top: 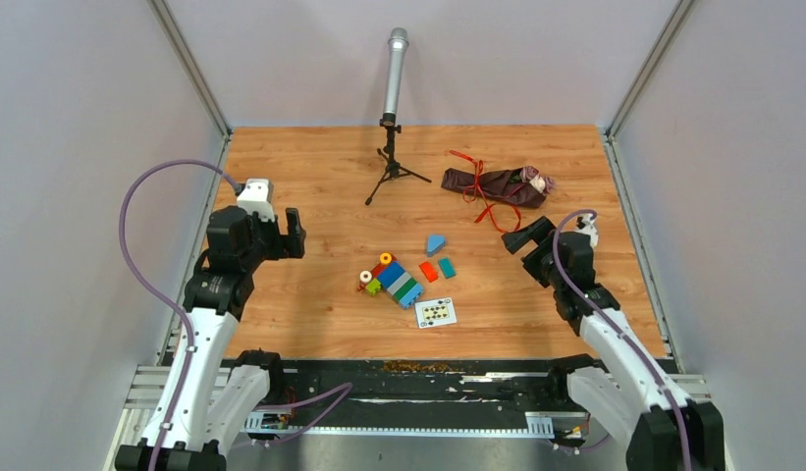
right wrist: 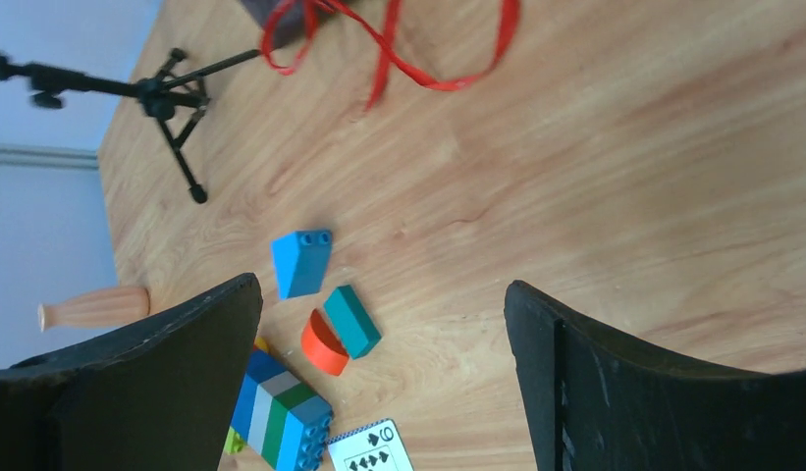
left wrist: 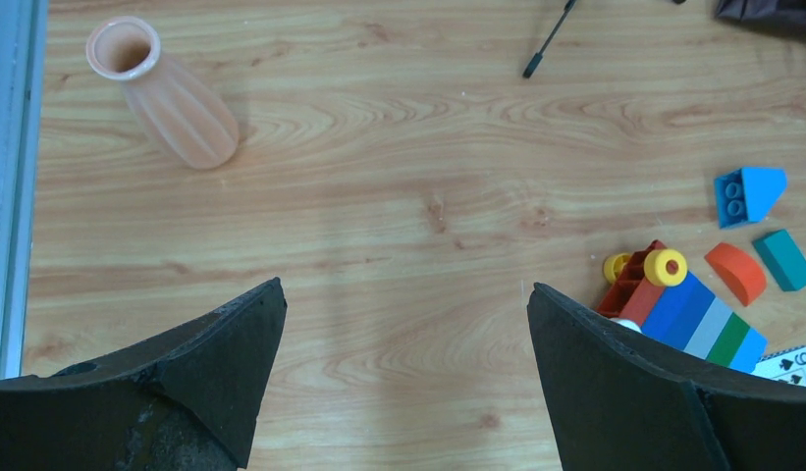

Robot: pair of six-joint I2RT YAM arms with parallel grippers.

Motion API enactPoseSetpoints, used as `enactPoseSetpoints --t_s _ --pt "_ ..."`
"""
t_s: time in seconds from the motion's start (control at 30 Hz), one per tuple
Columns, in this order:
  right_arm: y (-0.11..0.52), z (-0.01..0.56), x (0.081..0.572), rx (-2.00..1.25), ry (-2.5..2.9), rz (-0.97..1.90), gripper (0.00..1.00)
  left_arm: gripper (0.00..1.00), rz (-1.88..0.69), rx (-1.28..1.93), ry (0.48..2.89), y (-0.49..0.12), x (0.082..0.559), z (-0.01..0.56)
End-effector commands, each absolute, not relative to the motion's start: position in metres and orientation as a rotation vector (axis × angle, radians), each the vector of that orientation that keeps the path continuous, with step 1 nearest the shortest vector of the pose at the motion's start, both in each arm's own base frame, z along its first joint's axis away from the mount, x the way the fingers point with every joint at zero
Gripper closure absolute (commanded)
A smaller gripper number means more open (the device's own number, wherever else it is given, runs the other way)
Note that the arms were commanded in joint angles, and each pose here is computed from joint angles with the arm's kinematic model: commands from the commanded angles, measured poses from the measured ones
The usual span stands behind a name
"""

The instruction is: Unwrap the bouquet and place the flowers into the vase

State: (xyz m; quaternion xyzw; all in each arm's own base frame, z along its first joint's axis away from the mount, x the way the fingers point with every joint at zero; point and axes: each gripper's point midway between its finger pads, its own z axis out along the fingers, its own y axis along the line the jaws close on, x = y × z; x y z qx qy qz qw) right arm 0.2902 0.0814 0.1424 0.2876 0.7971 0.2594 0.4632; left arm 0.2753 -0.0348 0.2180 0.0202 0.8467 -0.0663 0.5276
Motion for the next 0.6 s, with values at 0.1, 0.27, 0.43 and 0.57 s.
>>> enactPoseSetpoints --t_s 0.1,0.27,0.43,0.57 --pt "0.078 0.151 0.364 0.902 1.809 0.678 0.05 0.00 -0.115 0.084 2.018 -0.031 0.276 0.217" --pt "0.069 0.131 0.411 0.946 1.811 0.670 0.15 0.00 -0.165 0.127 2.043 -0.043 0.275 0.210" --pt "0.049 0.118 0.444 0.978 1.813 0.588 0.24 0.00 -0.153 0.128 2.049 -0.042 0.276 0.209" --pt "0.036 0.103 0.464 1.011 1.802 0.563 0.30 0.00 -0.131 0.121 2.050 -0.039 0.276 0.209"
